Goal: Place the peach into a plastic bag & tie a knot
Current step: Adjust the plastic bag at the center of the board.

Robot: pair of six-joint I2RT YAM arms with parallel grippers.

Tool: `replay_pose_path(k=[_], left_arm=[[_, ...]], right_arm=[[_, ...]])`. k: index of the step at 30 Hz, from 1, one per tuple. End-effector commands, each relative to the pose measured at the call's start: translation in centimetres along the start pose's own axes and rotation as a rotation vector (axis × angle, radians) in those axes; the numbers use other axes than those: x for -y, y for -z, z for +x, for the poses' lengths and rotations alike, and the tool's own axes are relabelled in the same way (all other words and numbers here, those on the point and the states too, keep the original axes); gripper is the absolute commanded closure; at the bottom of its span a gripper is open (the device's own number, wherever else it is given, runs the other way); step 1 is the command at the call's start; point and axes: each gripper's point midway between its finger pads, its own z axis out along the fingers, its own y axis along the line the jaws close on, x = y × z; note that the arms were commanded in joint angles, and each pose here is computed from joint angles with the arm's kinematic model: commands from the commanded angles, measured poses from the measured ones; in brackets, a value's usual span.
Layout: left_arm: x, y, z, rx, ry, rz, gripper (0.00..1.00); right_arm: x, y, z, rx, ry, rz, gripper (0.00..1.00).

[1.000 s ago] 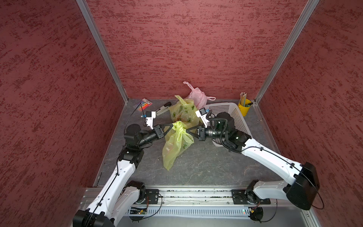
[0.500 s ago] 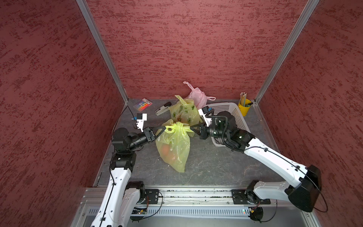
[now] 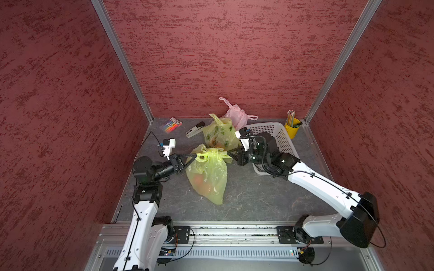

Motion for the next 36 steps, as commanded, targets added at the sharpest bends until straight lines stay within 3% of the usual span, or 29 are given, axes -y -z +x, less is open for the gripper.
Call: replay_pose_path(k=[1, 5, 13, 23, 26, 33, 36], left_arm=[[0.7, -0.1, -0.6, 0.023, -0.041, 0.029, 1.00], [0.5, -0.2, -0.5, 0.017, -0.036, 0.029, 1.00], [0.2, -0.3, -0.3, 0.013, -0.032, 0.027, 1.00], [0.5, -0.6, -0.1, -0.002, -0.038, 0.034, 1.00], [0.4, -0.7, -0.1, -0.002, -0.037, 0.033, 1.00], [0.2, -0.9, -0.1, -0.006, -0.036, 0.032, 1.00], [0.3, -1.0, -0.1, -0.004, -0.036, 0.032, 1.00]], right_arm=[[-0.4, 1.9, -3.3, 0.088, 0.038, 0.055, 0.53], [-1.3, 2.7, -5.5, 0.119, 0.056, 0.063, 0.36], [-7.8, 0.4, -5.5, 0.024, 0.045, -0.287, 0.18], [-7.3, -4.5, -3.1, -0.117, -0.026, -0.379, 0.14], [-7.9, -4.5, -2.4, -0.132, -0.050, -0.428, 0.19], [-9.2, -3.9, -1.2, -0.151, -0.096, -0.531, 0.53], [-9.4, -3.9, -1.0, -0.154, -0.106, -0.553, 0.63]])
